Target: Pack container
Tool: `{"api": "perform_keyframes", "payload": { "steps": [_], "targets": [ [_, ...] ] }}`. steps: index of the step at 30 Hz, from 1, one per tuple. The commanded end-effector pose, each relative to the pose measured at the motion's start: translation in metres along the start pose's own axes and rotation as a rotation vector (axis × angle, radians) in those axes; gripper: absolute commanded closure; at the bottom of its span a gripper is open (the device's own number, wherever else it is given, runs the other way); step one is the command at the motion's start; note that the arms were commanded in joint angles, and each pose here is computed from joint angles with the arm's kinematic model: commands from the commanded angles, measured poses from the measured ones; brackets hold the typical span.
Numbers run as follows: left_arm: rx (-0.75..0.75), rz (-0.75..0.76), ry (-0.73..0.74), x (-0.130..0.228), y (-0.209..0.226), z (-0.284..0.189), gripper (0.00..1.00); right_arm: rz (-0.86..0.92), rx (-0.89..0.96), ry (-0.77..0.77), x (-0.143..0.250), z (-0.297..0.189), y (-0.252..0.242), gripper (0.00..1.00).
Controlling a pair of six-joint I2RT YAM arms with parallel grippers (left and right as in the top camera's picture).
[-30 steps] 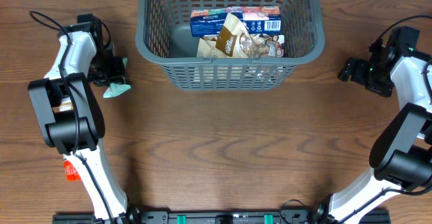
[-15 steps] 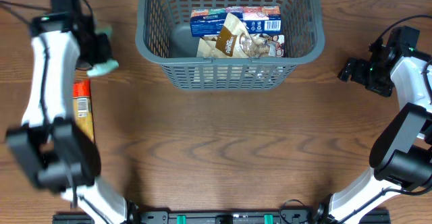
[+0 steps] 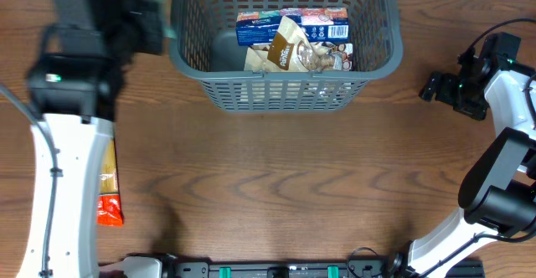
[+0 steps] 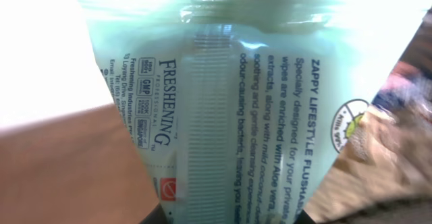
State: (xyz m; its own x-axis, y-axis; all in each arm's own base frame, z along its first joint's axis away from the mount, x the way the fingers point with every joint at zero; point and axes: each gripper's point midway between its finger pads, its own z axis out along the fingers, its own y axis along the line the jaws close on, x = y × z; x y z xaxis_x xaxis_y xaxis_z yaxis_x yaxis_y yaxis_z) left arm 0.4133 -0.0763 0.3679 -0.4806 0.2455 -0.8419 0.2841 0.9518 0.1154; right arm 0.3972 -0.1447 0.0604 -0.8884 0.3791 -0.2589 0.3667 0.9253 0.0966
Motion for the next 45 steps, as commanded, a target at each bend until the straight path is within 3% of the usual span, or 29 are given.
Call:
{"api": "perform_keyframes", "payload": {
  "steps": [1,8,14,17,18,20,23,29,31,37,45],
  "targets": [
    [0.095,0.348,-0.036,-0.010,-0.049,0.006,0.94,-0.010,0.002,0.008,0.003,0.002,-0.001,0.01],
    [0.137,0.658,-0.076,-0.015,-0.080,0.036,0.94,-0.010,0.002,0.008,0.003,0.002,-0.001,0.01],
    [0.177,0.930,-0.011,0.010,-0.087,0.085,0.94,-0.010,0.001,0.008,0.003,0.002,-0.001,0.01],
    [0.217,1.040,0.040,0.031,-0.092,0.113,0.87,-0.010,-0.015,0.008,0.003,0.002,0.002,0.01],
    [0.227,1.054,0.053,0.036,-0.093,0.119,0.78,-0.009,-0.016,0.008,0.003,0.002,0.002,0.01],
    [0.243,1.057,0.076,0.046,-0.095,0.133,0.71,-0.009,-0.016,0.008,0.003,0.002,0.002,0.01],
    [0.259,1.056,0.101,0.056,-0.097,0.143,0.68,-0.009,-0.016,0.008,0.003,0.002,0.002,0.01],
    [0.236,0.958,0.087,0.047,-0.095,0.139,0.36,-0.009,-0.016,0.008,0.003,0.002,0.002,0.01],
    [0.222,0.897,0.080,0.042,-0.093,0.133,0.29,-0.010,-0.016,0.008,0.003,0.002,0.002,0.01],
    [0.128,0.774,0.016,0.011,-0.062,0.096,0.29,-0.009,-0.016,0.008,0.003,0.002,0.002,0.01],
    [-0.062,0.680,-0.113,-0.033,0.003,0.001,0.29,-0.009,-0.033,0.013,0.004,0.002,0.005,0.01]
  ]
}}
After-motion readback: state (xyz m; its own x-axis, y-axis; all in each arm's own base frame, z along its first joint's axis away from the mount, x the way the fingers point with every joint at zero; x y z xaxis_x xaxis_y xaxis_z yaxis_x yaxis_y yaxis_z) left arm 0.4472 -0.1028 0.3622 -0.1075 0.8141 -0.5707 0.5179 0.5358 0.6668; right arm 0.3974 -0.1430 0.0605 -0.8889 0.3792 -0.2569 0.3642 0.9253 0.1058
